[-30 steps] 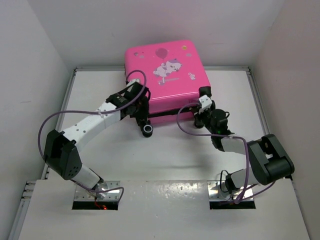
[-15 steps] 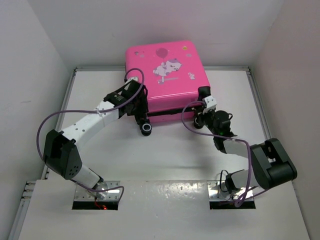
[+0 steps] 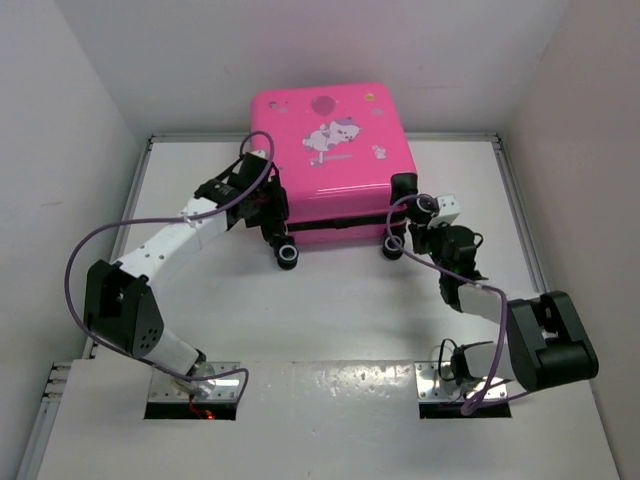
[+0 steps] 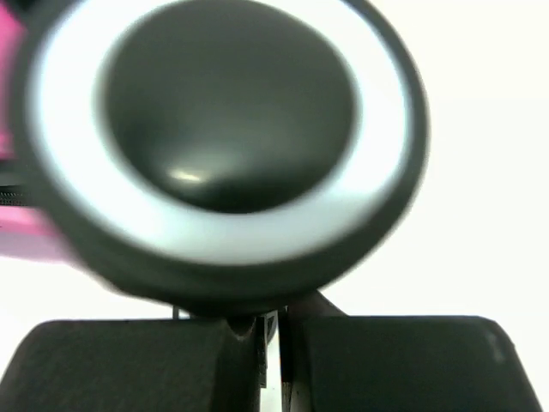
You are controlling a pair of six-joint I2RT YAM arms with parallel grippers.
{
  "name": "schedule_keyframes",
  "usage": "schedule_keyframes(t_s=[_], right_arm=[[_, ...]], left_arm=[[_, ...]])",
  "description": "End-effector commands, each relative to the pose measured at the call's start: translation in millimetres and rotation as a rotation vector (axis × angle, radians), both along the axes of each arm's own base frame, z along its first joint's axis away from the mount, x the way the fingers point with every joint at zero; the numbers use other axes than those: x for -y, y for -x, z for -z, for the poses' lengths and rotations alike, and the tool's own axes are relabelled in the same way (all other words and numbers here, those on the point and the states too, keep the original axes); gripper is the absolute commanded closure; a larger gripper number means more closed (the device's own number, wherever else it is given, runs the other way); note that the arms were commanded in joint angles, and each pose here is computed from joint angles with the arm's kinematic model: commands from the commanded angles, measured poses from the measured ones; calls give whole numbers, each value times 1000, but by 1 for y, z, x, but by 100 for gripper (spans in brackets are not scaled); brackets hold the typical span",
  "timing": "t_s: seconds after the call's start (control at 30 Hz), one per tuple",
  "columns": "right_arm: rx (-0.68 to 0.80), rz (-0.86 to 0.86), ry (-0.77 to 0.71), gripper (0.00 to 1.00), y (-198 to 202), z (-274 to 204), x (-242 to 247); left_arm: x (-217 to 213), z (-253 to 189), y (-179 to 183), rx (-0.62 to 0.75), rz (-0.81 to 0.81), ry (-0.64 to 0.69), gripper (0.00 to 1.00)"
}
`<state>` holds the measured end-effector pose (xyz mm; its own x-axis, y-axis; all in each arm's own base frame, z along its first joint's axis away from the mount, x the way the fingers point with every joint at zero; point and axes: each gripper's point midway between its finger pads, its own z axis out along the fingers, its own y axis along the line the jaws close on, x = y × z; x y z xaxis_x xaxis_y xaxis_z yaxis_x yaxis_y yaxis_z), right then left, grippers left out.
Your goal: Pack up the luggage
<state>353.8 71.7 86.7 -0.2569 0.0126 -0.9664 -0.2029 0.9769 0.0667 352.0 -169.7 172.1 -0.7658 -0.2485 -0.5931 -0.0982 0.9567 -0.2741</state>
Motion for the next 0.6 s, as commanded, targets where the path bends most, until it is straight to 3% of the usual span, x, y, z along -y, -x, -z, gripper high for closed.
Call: schedule_keyframes(t_s=[0.0, 0.33, 0.57], right_arm=[[-75, 301, 33, 100, -3, 18, 71], [-6, 344, -46, 100, -48, -11, 99], [36, 227, -90, 100, -72, -22, 87]], left_arm=[[-89, 29, 4, -65, -118, -286, 100], [-151, 58, 16, -66, -72, -427, 100], [-170, 65, 6, -15, 16, -566, 100]])
